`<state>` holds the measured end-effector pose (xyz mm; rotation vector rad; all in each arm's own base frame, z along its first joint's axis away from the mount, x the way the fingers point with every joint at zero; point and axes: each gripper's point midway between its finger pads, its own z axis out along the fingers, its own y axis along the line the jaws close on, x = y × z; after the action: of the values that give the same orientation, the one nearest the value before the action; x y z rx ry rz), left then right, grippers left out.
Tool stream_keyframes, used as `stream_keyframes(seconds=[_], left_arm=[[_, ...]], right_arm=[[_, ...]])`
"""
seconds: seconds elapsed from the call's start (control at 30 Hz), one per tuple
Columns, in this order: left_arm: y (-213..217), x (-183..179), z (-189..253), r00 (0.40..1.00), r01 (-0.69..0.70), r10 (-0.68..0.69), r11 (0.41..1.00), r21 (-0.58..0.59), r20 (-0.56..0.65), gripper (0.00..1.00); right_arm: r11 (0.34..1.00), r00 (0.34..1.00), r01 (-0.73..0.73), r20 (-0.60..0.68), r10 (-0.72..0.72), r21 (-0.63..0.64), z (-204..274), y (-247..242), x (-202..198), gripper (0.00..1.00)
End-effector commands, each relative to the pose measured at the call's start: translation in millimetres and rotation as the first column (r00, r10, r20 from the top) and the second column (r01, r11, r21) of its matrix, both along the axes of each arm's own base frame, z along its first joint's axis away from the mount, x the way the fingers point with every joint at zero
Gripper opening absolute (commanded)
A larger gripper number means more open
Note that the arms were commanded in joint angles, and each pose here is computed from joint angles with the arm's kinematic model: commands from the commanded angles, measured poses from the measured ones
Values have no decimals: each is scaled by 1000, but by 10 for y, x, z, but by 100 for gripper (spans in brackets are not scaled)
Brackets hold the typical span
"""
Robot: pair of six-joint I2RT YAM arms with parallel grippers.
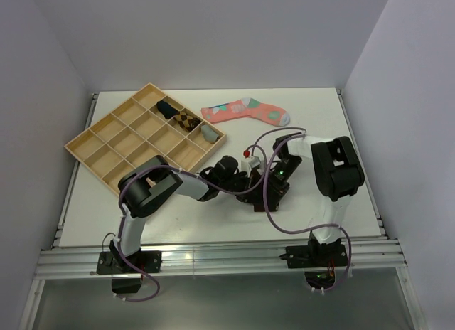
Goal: Roll the socks
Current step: Roll the sock at the center of the board.
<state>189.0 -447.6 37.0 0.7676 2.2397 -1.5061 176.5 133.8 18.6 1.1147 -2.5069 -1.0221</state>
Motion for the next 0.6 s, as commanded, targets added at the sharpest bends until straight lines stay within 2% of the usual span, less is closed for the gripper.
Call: stream_keyframes(seconds=[0.0,0.13,0.23,0.3,0.57], left_arm=[[83,-152,-302,993,-35,51,988,152,-103,0],[148,-141,-421,989,-60,86,977,206,-120,0],[160,-191,-341,983,-43,68,989,145,-170,0],[211,-125,-381,978,-59,89,986,155,-189,0],[291,-73,-482,967,-75,121,976,206,-222,0]], right_arm=[[999,950,13,310,-24,37,-68,91,514,31],[998,928,39,369,-52,43,13,83,537,37],[998,903,59,425,-68,34,82,47,565,44],[997,892,64,446,-76,41,133,39,553,47],[992,837,99,533,-124,75,290,-32,575,54]])
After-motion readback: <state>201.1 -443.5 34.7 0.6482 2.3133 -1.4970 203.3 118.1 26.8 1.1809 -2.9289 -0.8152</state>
